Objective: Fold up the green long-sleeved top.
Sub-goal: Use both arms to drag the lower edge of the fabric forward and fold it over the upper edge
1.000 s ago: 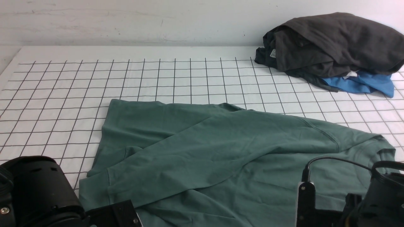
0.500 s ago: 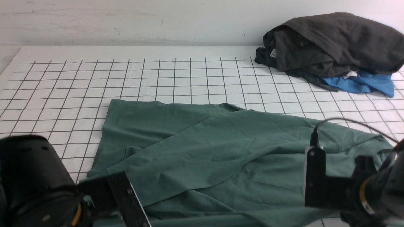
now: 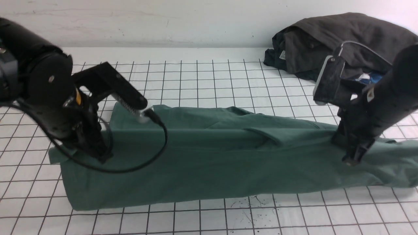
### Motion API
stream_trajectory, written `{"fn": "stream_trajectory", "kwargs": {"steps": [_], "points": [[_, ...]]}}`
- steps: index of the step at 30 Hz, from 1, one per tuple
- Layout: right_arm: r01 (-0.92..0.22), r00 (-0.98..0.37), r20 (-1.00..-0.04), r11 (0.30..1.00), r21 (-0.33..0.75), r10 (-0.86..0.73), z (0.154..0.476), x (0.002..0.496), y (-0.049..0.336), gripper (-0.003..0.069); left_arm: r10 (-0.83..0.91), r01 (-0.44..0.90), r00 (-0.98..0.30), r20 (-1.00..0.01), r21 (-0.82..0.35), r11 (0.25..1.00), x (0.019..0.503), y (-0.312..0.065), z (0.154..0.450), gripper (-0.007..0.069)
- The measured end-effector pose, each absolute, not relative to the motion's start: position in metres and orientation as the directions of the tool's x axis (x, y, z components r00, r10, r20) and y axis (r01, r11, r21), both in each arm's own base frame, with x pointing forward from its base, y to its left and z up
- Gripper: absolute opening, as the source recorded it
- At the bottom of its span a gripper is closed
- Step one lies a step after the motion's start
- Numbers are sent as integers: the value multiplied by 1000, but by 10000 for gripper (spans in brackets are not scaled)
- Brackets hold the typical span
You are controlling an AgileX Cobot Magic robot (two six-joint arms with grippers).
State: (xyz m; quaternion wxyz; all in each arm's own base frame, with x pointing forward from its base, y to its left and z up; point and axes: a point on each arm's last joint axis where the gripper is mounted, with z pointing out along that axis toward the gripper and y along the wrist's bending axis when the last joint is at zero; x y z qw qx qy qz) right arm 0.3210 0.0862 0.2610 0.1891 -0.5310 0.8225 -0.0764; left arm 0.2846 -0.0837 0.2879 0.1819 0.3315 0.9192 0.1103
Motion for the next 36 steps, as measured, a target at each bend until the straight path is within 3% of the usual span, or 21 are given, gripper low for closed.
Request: {"fn": "stream_trajectory", "kwargs": {"steps": [10,19,23,29,36], "points": [[-845,-404,-254,465,-263,-879,238,394,80,18,644,543,-717,-267,366,756,384,-91,262,13],[-830,-419,-267,485,-274,-868,209,431,83,18,647,533,-711,-275,389,751,427,-89,230,18],[-820,-444,-268,509,-263,-855,193,441,83,27,660,537,-692,-293,402,742,441,-89,212,53],[-774,-506,-289,576,-263,-813,178,448,82,104,678,530,-677,-288,449,719,451,-84,200,196],[-671,-586,-372,688,-277,-720,182,455,81,270,561,405,-737,-376,419,813,456,-74,201,371]]}}
